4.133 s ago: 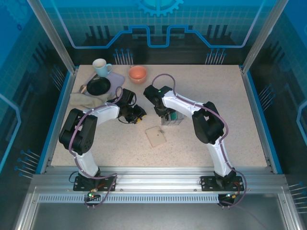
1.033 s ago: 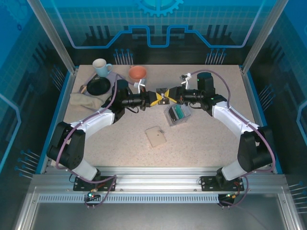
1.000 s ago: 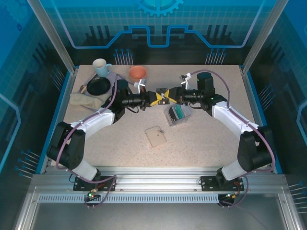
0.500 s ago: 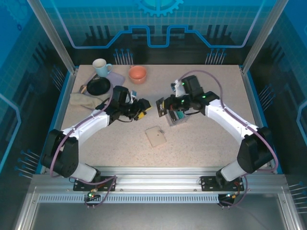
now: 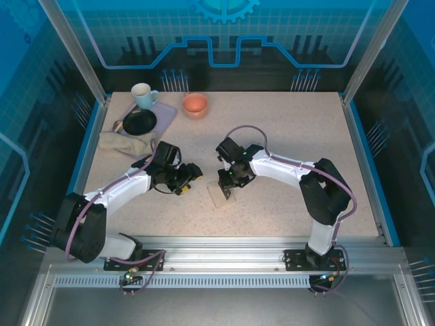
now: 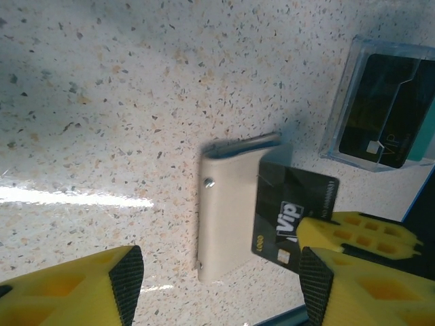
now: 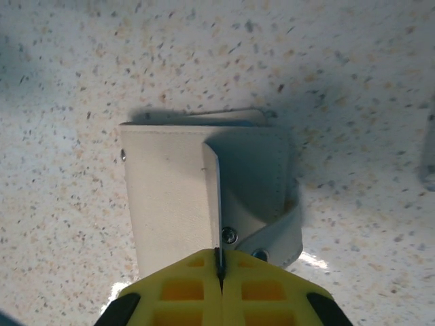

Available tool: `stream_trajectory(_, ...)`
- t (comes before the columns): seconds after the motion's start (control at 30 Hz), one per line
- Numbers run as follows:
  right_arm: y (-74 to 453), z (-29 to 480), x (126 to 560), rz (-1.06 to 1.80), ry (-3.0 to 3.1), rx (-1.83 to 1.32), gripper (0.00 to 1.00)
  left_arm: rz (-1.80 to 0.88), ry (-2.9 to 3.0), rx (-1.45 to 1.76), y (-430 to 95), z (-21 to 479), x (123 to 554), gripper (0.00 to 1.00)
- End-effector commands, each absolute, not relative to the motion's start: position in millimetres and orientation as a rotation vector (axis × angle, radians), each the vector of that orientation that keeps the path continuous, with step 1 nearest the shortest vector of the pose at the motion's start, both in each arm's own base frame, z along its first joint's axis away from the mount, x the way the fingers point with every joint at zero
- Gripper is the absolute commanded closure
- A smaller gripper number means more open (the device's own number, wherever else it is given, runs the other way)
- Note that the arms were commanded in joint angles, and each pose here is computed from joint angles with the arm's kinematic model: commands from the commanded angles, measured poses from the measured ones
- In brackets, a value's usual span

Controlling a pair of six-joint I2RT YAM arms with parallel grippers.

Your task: Put the credit cards into the card holder

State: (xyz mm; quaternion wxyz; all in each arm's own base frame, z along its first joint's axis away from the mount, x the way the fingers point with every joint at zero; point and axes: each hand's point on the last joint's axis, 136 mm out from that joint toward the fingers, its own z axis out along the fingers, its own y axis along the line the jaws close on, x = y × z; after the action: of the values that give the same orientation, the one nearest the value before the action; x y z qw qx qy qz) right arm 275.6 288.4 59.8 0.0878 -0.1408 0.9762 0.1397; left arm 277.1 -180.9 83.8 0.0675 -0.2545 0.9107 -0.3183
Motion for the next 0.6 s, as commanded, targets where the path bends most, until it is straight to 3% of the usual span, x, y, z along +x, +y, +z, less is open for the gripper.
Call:
stream_trajectory(0.0,272,67,285,0.341,2.887,-0.348,0.96,-0.989,2.789,-0.686,-193,81,275,0.35)
stream_trajectory(0.3,254,70,285,0.297,2.883,-0.323,0.95,-0.992,2.869,-0.585,-222,68,276,0.41)
stream_trajectory(0.57,240,73,281,0.256,2.880,-0.267,0.93,-0.979,2.905,-0.501,-242,63,284,0.40)
